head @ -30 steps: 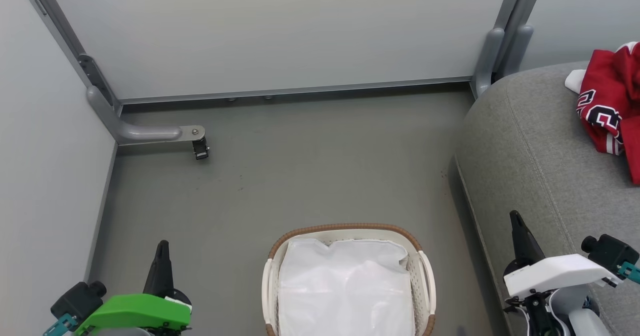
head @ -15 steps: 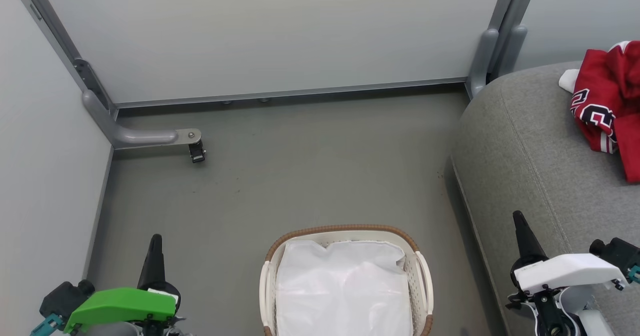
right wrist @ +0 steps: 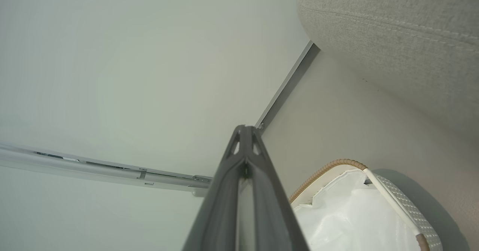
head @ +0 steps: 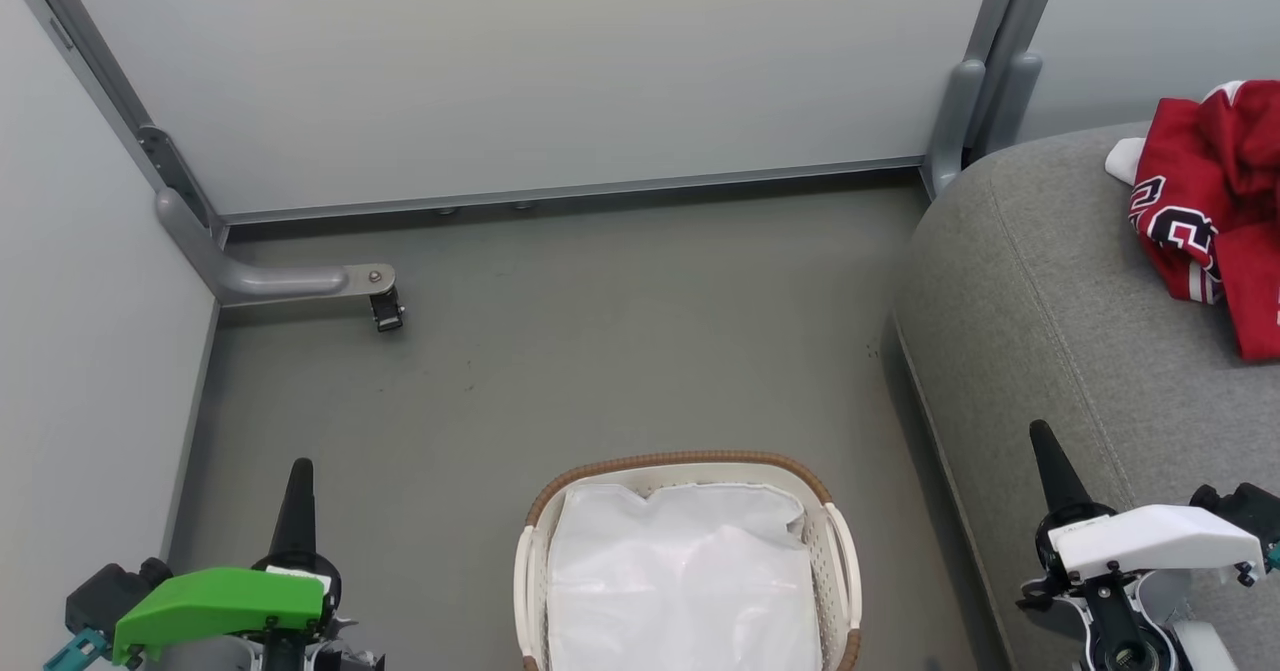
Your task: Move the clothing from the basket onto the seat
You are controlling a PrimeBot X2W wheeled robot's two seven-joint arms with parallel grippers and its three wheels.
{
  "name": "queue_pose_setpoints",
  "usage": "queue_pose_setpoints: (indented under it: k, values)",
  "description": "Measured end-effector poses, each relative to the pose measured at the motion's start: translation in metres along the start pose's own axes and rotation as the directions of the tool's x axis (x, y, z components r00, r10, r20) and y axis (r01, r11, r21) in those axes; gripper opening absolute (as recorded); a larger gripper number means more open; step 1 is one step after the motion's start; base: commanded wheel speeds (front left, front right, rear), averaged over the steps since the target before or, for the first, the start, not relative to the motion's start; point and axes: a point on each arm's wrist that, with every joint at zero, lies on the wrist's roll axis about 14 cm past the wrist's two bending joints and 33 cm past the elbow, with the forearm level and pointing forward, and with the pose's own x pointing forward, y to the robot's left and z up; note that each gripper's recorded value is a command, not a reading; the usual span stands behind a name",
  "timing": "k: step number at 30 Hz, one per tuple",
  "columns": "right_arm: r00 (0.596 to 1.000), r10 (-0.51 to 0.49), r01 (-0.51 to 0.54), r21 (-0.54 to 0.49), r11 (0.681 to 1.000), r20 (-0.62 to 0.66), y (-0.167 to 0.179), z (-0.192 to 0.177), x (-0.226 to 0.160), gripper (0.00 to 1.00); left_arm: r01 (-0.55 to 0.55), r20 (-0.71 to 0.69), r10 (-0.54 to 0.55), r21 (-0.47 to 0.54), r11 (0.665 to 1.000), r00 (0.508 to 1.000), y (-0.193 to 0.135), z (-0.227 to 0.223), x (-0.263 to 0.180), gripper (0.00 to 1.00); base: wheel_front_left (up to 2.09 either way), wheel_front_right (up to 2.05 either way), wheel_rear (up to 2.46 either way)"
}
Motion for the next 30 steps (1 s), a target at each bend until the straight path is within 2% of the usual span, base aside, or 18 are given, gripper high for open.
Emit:
queue_pose_setpoints:
  k: [13,30]
  values:
    - [1.000,0.006,-0.007,0.122,0.992,0.009,0.001,0.007,-0.002,0.00,0.027,-0.004,-0.027,-0.102,0.994,1.000,-0.009,0.003,0.005,0.00,0.00,0.00,0.00]
    - [1.000,0.018,-0.023,0.261,0.965,0.024,0.003,0.015,-0.005,0.00,0.059,-0.002,-0.061,-0.226,0.972,0.998,-0.019,0.008,0.009,0.00,0.00,0.00,0.00]
